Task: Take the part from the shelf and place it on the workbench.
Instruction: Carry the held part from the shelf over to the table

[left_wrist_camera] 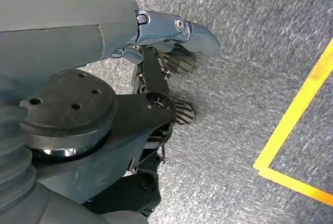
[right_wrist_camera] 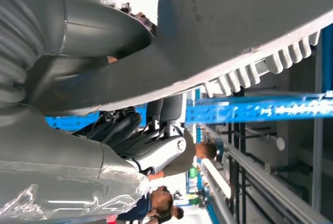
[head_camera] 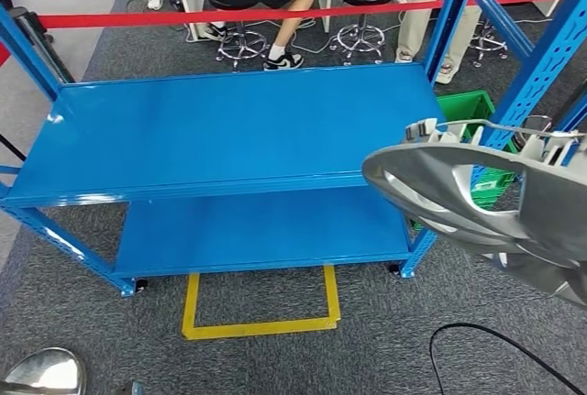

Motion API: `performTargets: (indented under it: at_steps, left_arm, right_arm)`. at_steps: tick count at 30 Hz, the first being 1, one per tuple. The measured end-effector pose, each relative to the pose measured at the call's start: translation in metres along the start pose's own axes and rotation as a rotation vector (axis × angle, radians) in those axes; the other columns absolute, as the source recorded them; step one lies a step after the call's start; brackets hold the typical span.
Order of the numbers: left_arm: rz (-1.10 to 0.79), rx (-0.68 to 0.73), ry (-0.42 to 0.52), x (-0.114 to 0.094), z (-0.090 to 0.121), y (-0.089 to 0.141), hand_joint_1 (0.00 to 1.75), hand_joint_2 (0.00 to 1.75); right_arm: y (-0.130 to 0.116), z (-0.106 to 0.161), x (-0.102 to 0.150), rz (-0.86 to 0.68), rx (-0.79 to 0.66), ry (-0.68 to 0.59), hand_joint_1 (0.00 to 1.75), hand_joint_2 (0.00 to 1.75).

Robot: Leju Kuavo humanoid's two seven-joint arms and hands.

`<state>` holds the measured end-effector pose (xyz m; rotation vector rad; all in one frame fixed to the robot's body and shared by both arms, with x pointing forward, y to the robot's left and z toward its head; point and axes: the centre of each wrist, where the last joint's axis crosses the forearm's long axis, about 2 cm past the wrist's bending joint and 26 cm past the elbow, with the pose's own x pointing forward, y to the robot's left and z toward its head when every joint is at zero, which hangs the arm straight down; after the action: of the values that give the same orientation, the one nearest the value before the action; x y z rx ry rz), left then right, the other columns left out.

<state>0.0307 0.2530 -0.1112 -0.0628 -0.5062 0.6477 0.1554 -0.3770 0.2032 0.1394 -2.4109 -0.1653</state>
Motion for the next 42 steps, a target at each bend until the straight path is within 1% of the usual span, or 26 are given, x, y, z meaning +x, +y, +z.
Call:
performTargets:
  at_steps: [8, 15, 20, 30, 42]
  left_arm:
    - [0.061, 0.009, 0.0, -0.001, 0.001, 0.0, 0.0, 1.75]
    - [0.053, 0.011, 0.001, -0.001, 0.001, 0.002, 0.0, 1.75]
    - [0.043, 0.03, 0.017, -0.003, 0.002, 0.008, 0.0, 1.75]
    - [0.041, 0.043, 0.022, 0.001, 0.001, 0.009, 0.0, 1.75]
    - [0.019, 0.055, 0.025, -0.001, 0.002, 0.012, 0.0, 1.75]
  right_arm:
    - [0.004, -0.004, -0.002, 0.027, 0.045, -0.054, 1.75, 1.75]
    - [0.014, -0.012, -0.008, 0.043, 0.044, -0.082, 1.75, 1.75]
    - [0.016, -0.011, -0.009, 0.037, 0.033, -0.092, 1.75, 1.75]
    - [0.018, -0.008, -0.009, 0.015, 0.031, -0.107, 1.75, 1.75]
    - [0.019, 0.004, -0.009, -0.014, 0.029, -0.082, 1.75, 1.75]
